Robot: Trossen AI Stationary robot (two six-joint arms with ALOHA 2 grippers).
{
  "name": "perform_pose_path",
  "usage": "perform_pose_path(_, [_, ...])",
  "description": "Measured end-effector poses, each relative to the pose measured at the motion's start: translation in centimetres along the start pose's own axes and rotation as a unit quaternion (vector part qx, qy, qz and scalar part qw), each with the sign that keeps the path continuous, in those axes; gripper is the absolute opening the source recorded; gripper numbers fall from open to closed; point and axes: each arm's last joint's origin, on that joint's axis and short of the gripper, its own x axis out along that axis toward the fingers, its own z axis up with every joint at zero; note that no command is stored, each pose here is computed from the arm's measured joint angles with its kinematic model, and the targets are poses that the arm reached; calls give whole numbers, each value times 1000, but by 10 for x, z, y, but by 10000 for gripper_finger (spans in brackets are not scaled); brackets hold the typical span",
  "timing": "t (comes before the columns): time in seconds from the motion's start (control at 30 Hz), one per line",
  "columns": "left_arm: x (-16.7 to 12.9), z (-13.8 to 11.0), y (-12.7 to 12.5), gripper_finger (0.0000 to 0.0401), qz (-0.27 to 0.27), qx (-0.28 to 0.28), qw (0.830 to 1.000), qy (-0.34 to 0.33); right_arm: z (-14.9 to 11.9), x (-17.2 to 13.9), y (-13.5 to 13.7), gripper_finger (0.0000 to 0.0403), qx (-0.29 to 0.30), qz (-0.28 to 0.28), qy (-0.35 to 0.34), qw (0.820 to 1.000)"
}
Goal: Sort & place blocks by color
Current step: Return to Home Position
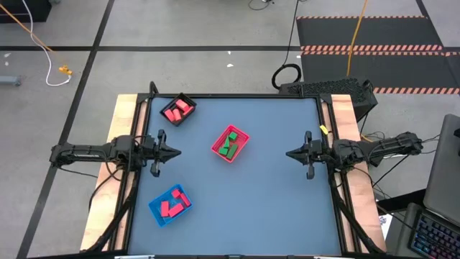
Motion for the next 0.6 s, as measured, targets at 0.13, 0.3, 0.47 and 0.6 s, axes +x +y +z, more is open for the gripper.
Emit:
perform_pose_path(0.13, [-2, -2, 0, 10, 1, -1, 1000, 9, -13, 2, -1, 0, -3, 14, -22, 1000])
perform_pose_path(0.3, [-3, -1, 0, 10, 0, 0, 1000, 2, -9, 2, -2, 0, -18, 2, -58, 998])
perform_pose_path(0.47, [-3, 1, 1, 10, 4, 10, 1000, -5, -3, 2, -5, 0, -48, 6, -85, 995])
perform_pose_path(0.6, [-3, 1, 2, 10, -6, 10, 1000, -5, -4, 3, -8, 0, -56, 6, -81, 995])
